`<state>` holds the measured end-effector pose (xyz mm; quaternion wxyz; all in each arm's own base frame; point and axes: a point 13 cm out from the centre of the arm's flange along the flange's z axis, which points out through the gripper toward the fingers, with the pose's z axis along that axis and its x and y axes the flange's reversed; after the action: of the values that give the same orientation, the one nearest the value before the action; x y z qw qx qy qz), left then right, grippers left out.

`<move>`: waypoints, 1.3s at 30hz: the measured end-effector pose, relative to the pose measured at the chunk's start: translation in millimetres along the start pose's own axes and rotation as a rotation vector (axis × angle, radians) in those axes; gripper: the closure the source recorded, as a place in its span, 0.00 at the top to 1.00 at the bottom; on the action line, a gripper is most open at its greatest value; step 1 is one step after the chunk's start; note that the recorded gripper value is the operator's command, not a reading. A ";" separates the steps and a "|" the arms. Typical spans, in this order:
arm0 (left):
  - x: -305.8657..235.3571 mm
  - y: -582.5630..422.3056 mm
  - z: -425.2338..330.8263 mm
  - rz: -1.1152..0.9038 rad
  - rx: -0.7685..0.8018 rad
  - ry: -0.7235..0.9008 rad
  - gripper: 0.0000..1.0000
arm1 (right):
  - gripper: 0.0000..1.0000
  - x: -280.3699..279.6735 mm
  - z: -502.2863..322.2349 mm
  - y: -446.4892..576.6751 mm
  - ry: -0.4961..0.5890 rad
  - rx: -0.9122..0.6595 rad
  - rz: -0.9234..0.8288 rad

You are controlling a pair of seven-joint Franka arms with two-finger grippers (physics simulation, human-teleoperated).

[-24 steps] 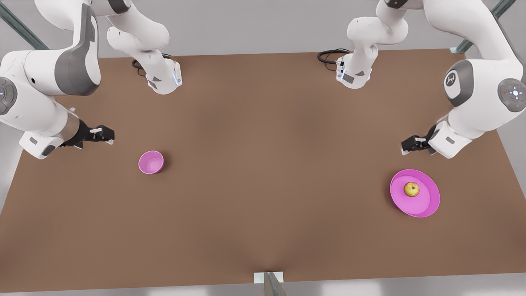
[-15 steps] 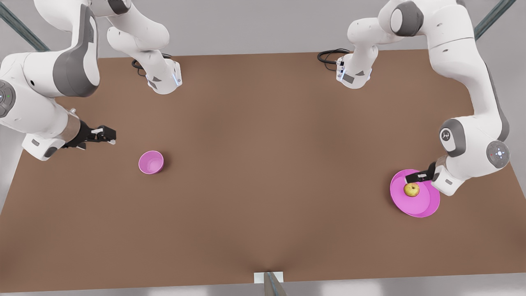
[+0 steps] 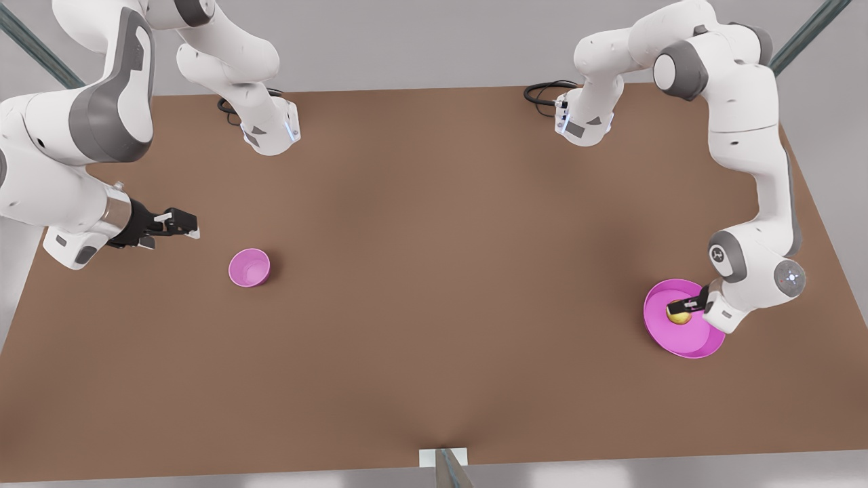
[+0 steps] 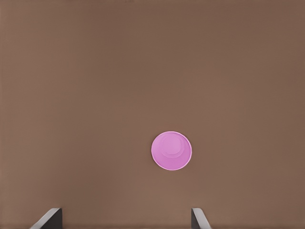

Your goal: Use the left arm to pick up the apple from the plate, transfer it to the gripper of the right arm, and then use the right arm to place it into the bowl

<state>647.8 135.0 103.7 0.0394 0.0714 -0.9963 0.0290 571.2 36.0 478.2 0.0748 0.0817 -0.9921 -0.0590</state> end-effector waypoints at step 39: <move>-3.6 19.6 64.1 0.157 -0.078 -0.006 0.76 | 1.00 -0.4 3.0 -10.6 0.005 -0.007 -0.009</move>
<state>643.7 150.8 38.6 0.0369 -0.0085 -0.9993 -0.0072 572.8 26.0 473.8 0.0773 0.0862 -0.9913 -0.0624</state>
